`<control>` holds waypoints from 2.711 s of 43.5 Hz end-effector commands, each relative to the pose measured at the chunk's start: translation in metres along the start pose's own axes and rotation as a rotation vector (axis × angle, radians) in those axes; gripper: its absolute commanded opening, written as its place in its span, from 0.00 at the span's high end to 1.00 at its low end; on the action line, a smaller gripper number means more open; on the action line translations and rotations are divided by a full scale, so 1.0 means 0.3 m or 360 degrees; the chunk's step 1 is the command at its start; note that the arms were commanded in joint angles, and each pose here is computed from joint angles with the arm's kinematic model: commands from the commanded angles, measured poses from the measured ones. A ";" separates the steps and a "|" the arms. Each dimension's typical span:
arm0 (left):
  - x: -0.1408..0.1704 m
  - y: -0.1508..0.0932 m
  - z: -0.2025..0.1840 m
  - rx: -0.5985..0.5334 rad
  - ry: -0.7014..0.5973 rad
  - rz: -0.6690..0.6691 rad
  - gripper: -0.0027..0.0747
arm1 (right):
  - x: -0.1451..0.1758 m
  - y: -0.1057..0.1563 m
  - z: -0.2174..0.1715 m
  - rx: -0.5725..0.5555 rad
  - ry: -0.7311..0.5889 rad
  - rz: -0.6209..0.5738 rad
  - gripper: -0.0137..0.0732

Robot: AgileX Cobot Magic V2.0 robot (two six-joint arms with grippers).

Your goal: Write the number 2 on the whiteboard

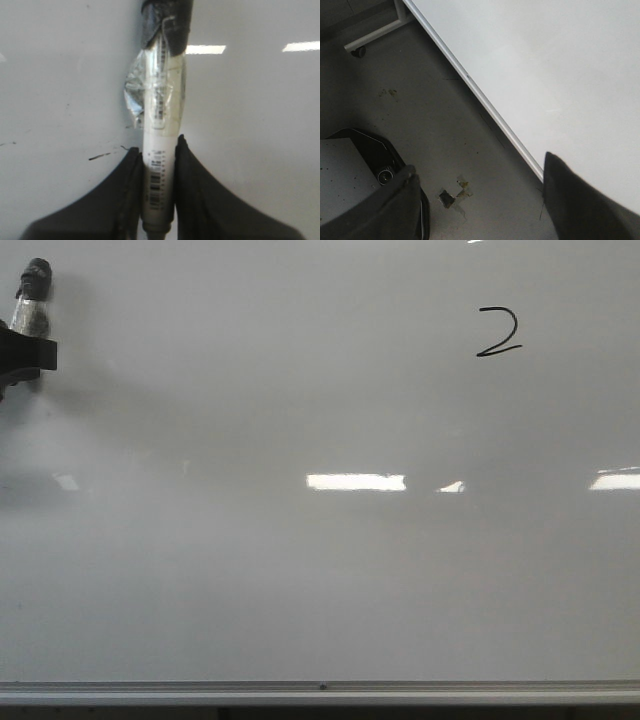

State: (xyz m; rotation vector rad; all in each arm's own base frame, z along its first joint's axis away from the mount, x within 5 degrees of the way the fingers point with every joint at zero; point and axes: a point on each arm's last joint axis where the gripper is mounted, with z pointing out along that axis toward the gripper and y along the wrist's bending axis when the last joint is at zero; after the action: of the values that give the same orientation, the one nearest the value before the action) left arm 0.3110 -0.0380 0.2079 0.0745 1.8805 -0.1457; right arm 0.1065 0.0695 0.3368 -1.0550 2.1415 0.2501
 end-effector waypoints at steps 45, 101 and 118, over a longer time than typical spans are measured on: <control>-0.370 -0.054 -0.862 -0.0021 0.0243 0.0202 0.49 | 0.015 0.008 -0.285 0.0337 -0.0225 0.0565 0.22; -0.370 -0.074 -0.942 0.0131 0.0117 0.0048 0.99 | 0.067 0.048 -0.364 0.0366 -0.0381 0.0544 0.92; -0.167 -0.028 -0.933 -0.0061 -0.0143 -0.0095 0.99 | 0.067 0.048 -0.364 0.0366 -0.0381 0.0544 0.92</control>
State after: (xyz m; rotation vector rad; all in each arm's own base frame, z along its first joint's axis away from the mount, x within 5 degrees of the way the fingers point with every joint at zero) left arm 0.0627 -0.0059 0.3441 0.0293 1.9391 -0.1137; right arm 0.0282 0.0163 0.3874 -0.5257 2.1367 0.2657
